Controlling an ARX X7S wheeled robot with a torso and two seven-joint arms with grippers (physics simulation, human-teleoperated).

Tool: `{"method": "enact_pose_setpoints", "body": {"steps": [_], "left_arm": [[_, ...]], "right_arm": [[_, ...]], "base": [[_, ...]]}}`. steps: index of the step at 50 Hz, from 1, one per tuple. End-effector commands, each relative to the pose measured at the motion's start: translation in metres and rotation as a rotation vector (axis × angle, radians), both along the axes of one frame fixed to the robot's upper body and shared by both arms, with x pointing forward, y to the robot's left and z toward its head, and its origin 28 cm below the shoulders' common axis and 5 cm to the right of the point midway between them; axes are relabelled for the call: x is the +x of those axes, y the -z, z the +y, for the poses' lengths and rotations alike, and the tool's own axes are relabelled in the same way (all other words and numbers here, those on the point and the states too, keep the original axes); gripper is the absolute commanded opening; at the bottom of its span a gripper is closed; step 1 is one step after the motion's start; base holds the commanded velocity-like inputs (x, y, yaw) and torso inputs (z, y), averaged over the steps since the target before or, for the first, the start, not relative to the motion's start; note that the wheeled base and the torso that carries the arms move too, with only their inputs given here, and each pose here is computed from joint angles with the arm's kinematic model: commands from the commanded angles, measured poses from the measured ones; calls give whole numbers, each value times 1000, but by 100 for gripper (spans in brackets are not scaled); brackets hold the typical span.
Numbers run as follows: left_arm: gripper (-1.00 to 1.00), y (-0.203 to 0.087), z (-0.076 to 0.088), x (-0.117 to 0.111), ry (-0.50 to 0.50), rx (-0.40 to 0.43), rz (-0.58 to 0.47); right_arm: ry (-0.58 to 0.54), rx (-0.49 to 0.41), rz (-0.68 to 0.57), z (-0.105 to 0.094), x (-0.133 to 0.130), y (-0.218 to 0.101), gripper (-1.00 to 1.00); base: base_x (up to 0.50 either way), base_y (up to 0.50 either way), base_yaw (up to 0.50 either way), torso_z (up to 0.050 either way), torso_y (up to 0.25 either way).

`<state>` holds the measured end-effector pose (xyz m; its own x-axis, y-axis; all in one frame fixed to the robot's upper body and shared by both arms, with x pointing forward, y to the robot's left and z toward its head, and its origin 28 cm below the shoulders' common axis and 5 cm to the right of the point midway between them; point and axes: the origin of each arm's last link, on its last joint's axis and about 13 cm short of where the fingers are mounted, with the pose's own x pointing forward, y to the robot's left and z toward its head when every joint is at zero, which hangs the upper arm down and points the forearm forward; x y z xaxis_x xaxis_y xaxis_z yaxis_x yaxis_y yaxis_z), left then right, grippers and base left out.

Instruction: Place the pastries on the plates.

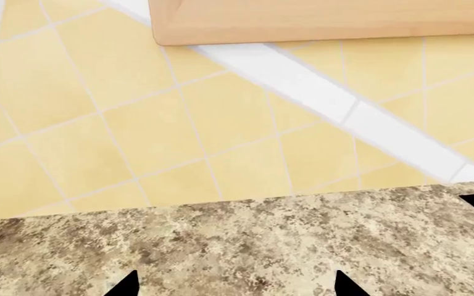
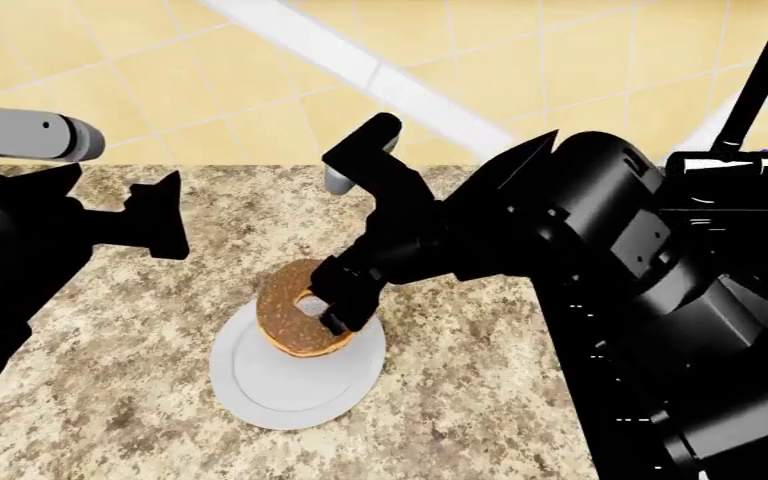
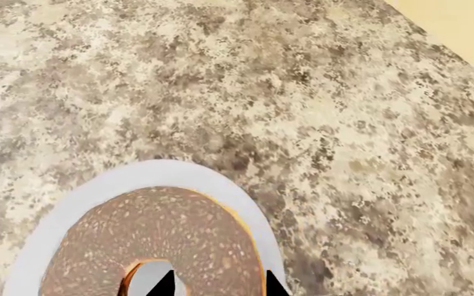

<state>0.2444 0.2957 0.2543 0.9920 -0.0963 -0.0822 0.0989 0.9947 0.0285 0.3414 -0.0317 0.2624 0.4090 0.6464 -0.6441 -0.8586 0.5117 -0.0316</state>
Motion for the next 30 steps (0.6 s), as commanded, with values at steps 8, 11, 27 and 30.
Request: {"method": "enact_pose_setpoints", "body": {"steps": [8,11,27,30], "left_arm": [[100,5,4,2,1,-15,0],[100,4,4,2,0,-16,0],[100,5,3,3,2,-14,2],[100,5,2,4,3,-14,1]], "right_arm": [[-69,1,17,20,-10,2,-100],[-82,-3,24,21,-13,4,-100],[-39,-25,43,10,-12,10,100],[-34,-24,41,9,-11,10,100]], "base": [[0,0,0,0,0],[0,0,0,0,0],[0,0,0,0,0],[0,0,0,0,0]]}}
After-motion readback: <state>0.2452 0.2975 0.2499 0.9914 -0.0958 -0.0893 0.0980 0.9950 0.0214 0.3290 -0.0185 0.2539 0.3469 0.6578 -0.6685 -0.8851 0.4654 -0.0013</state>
